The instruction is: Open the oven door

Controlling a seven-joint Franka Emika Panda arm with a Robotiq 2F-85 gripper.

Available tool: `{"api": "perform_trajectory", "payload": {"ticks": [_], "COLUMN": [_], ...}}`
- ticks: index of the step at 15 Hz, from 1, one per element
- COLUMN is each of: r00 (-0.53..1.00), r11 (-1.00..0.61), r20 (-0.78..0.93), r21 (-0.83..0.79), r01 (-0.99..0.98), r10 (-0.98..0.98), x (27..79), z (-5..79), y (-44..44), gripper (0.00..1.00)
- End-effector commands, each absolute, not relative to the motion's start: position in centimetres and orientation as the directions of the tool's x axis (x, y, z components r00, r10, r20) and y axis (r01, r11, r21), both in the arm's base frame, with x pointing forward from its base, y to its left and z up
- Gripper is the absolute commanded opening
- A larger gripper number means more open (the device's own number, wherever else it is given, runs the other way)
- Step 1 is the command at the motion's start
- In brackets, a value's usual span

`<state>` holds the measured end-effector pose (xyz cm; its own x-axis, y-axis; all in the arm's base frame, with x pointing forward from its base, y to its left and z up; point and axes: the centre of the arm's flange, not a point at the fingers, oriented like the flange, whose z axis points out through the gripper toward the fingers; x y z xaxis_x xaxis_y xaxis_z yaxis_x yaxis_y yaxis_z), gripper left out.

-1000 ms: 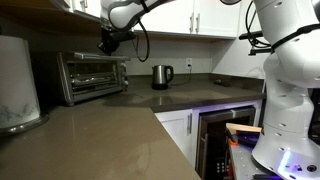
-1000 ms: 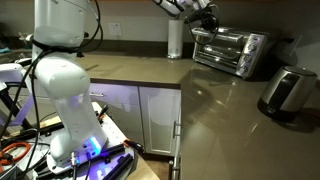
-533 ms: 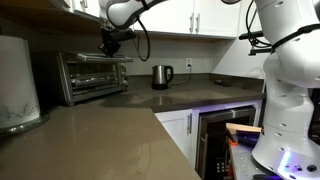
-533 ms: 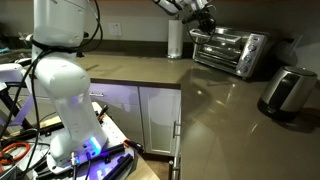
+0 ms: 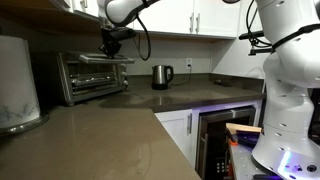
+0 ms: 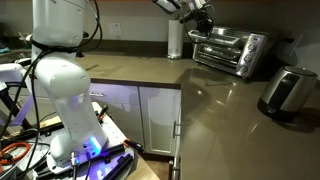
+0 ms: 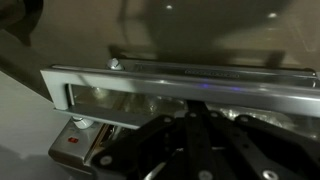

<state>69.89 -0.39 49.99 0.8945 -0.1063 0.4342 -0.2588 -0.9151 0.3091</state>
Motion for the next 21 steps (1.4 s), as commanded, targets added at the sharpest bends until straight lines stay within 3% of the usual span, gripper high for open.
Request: {"api": "perform_trajectory", "payload": {"ticks": [1,21], "r00": [0.916,0.942], "r11": [-0.923,-0.919], "r20": [0.390,0.319], "r21": [0.308,0.328], "r01": [-0.232,-0.217], "r10": [-0.100,-0.108], "x": [68.71,67.94], "z": [50.29,49.69], "y": [0.04,0.93], "gripper": [0.00,0.00]}}
